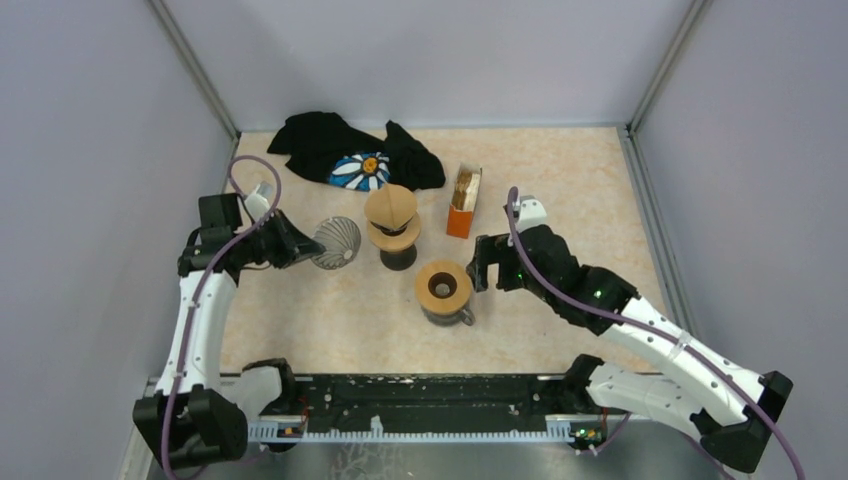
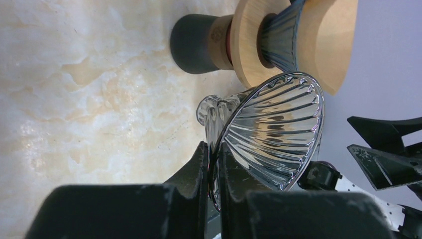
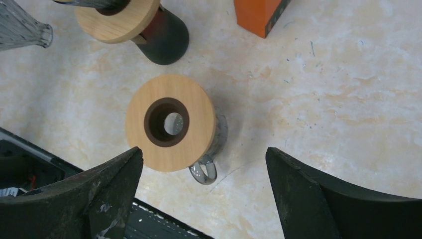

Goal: Place the coffee filter in the dripper
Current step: Pick up the coffee dripper from the center of the board, then place the coffee dripper in the dripper holder.

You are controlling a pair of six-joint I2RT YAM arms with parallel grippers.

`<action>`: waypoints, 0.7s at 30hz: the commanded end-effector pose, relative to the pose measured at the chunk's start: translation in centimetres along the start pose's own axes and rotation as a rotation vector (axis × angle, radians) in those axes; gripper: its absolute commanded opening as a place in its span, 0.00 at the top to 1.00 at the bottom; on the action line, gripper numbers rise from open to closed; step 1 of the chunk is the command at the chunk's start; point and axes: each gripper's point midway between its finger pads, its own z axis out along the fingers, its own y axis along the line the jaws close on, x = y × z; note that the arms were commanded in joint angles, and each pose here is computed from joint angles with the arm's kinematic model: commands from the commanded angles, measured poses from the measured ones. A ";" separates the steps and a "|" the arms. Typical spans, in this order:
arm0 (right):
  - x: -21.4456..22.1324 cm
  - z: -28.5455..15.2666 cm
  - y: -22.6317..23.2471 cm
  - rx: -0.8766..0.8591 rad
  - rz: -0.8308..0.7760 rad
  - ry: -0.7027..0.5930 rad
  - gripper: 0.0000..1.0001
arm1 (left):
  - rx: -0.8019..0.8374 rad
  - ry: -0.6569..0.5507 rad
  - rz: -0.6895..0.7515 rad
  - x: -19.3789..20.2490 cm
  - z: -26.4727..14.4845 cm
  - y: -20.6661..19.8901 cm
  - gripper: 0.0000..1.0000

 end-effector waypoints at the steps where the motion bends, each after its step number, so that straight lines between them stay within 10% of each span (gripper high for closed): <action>1: -3.8 -1.0 3.2 -0.125 0.030 -0.090 0.07 | 0.085 0.026 0.008 1.8 -1.3 -2.5 1.00; 21: -5.0 -0.5 7.6 -0.290 0.085 -0.054 0.12 | 0.158 0.153 0.160 7.7 0.7 -11.7 1.00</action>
